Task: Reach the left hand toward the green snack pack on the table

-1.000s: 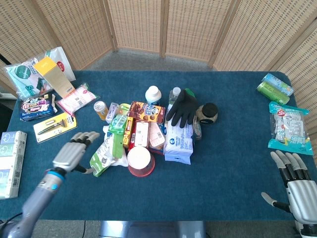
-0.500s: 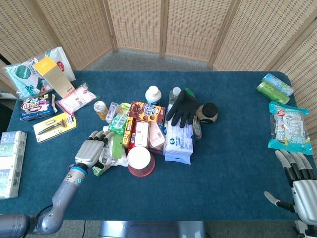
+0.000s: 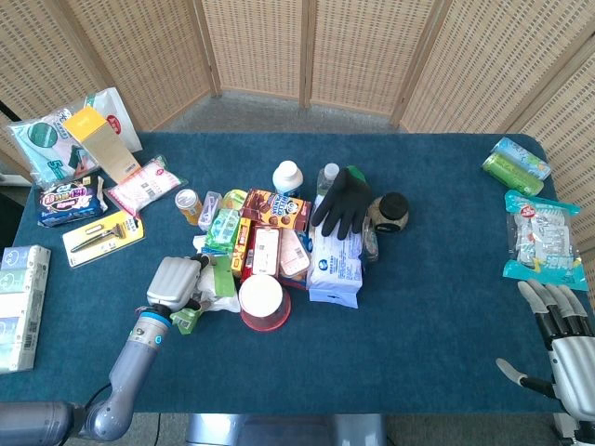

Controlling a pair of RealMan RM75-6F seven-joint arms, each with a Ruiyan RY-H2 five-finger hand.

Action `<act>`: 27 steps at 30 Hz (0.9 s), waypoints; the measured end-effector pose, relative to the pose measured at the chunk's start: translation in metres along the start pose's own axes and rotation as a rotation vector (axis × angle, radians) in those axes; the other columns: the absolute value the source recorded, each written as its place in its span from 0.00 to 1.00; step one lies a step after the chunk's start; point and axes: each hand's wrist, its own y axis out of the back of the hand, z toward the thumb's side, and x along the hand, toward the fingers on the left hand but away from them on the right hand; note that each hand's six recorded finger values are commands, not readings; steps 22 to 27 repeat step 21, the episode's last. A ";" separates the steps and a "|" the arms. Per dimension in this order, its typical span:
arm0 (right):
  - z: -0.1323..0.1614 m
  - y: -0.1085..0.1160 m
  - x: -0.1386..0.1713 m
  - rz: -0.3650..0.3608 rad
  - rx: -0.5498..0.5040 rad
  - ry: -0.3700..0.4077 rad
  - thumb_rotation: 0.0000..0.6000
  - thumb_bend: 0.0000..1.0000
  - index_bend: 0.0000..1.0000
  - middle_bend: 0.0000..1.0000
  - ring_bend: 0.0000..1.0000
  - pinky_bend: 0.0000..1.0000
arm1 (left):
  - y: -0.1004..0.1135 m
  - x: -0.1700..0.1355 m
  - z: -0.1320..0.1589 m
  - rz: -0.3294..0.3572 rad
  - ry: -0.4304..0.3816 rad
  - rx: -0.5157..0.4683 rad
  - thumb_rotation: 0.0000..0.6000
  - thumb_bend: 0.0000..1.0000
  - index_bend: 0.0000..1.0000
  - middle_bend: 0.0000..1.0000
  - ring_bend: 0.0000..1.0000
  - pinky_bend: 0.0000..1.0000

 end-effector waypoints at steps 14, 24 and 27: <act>0.000 0.003 0.001 -0.010 -0.002 -0.002 1.00 0.00 0.00 0.00 0.00 0.00 | 0.096 -0.050 -0.014 0.189 -0.036 -0.059 1.00 0.04 0.88 0.96 0.99 1.00; 0.002 0.003 0.002 -0.011 0.003 0.000 1.00 0.00 0.00 0.00 0.00 0.00 | 0.145 -0.072 -0.015 0.299 -0.058 -0.051 1.00 0.04 0.88 0.96 0.99 1.00; 0.002 0.003 0.002 -0.011 0.003 0.000 1.00 0.00 0.00 0.00 0.00 0.00 | 0.145 -0.072 -0.015 0.299 -0.058 -0.051 1.00 0.04 0.88 0.96 0.99 1.00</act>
